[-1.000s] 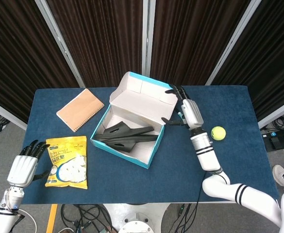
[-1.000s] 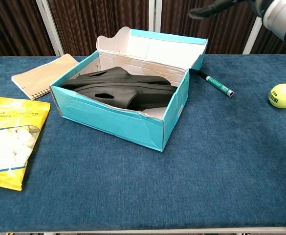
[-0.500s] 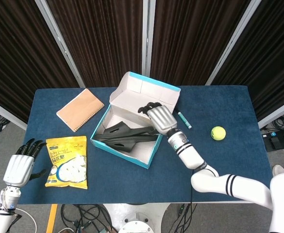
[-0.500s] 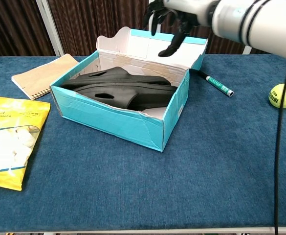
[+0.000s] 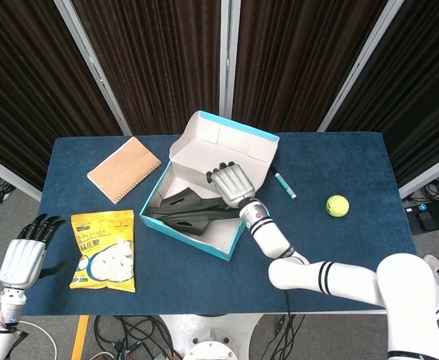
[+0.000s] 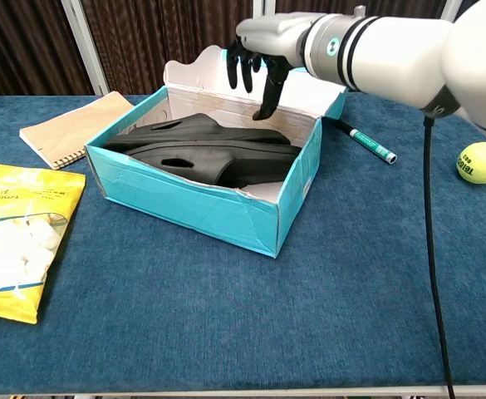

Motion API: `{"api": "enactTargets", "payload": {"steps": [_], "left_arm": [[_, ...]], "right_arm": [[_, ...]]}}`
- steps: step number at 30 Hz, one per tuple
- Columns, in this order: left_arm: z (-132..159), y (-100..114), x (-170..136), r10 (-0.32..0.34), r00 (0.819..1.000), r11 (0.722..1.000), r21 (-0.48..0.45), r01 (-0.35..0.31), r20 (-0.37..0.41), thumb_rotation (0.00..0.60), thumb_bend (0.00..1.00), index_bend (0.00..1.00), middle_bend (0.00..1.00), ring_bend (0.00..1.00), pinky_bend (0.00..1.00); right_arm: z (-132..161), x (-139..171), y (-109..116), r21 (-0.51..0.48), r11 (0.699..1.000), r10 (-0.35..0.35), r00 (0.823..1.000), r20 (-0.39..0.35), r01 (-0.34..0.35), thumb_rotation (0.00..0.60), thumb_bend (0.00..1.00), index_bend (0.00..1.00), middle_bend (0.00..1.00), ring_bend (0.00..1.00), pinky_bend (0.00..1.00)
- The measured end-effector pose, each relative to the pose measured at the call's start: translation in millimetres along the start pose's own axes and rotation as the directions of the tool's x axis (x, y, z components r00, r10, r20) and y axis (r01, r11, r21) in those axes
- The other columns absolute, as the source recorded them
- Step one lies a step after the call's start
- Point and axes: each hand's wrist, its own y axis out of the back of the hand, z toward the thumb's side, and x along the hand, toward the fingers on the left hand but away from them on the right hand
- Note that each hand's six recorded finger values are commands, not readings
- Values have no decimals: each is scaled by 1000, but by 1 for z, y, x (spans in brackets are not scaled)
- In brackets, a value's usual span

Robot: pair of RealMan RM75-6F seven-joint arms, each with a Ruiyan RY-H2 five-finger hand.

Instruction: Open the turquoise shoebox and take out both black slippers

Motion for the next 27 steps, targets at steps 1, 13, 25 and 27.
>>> {"api": "enactTargets", "payload": {"steps": [1, 13, 25, 27], "left_arm": [[0, 0, 0, 1, 1000, 1000, -1, -1, 0, 600, 87, 186, 156, 92, 261], [-4, -1, -1, 1, 1000, 1000, -6, -1, -6, 600, 87, 186, 156, 92, 262], [-6, -3, -2, -3, 1000, 1000, -12, 3, -8, 600, 87, 187, 156, 92, 262], [-7, -3, -3, -2, 1000, 1000, -13, 2, -9, 600, 87, 187, 156, 92, 262]], "right_arm": [[0, 0, -3, 7, 1000, 8, 1000, 8, -8, 600, 101, 372, 384, 238, 295], [9, -7, -18, 49, 998, 38, 999, 25, -39, 600, 102, 373, 386, 238, 296], [14, -8, -27, 83, 995, 53, 998, 25, -55, 600, 105, 373, 387, 242, 295], [14, -9, -27, 91, 994, 53, 998, 27, -55, 600, 105, 373, 387, 242, 295]]}}
